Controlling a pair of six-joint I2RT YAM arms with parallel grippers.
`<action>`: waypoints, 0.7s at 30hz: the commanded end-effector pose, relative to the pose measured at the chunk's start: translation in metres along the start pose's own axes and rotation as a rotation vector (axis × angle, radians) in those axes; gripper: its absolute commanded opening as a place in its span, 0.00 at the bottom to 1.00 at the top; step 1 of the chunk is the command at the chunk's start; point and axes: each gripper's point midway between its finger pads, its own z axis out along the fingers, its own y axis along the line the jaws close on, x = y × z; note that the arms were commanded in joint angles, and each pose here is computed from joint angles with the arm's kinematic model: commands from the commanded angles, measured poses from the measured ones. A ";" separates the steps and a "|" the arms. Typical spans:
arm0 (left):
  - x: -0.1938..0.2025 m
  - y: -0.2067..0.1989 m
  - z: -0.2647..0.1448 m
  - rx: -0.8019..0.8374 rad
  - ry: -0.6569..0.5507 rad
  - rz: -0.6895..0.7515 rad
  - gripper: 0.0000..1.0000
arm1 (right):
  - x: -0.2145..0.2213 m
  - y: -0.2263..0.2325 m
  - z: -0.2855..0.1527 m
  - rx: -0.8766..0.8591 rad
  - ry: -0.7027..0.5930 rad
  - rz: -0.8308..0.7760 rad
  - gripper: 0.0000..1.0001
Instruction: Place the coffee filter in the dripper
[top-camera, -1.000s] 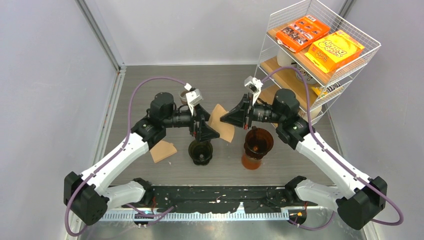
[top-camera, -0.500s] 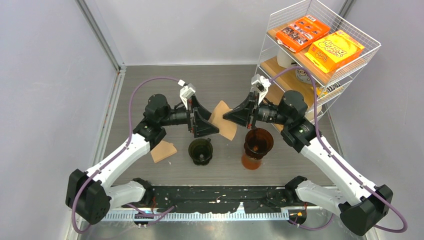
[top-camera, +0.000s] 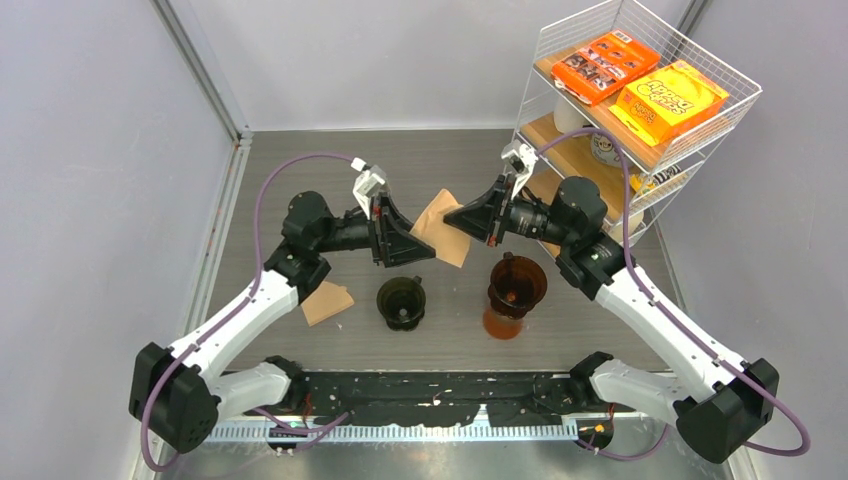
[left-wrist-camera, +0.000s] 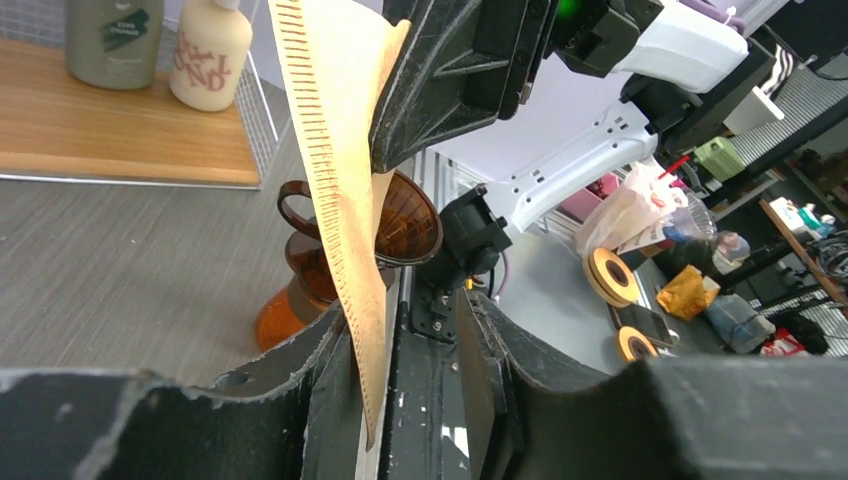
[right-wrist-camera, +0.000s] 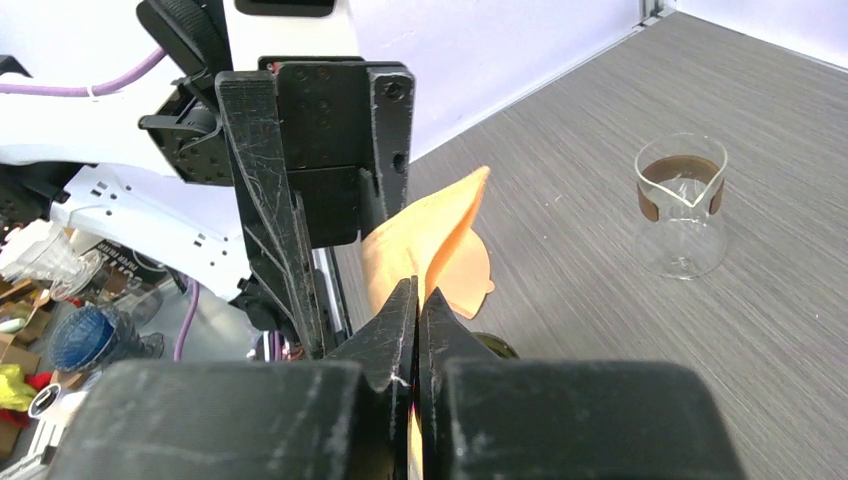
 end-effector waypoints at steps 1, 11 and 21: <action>-0.013 -0.003 -0.004 -0.041 -0.050 0.059 0.40 | -0.024 0.006 -0.002 0.005 -0.094 -0.048 0.05; -0.019 0.004 -0.001 -0.069 -0.066 0.051 0.21 | -0.009 0.006 -0.002 -0.025 -0.102 -0.023 0.05; -0.011 0.017 -0.002 -0.104 -0.028 0.109 0.00 | -0.003 0.014 -0.008 -0.058 -0.091 -0.037 0.08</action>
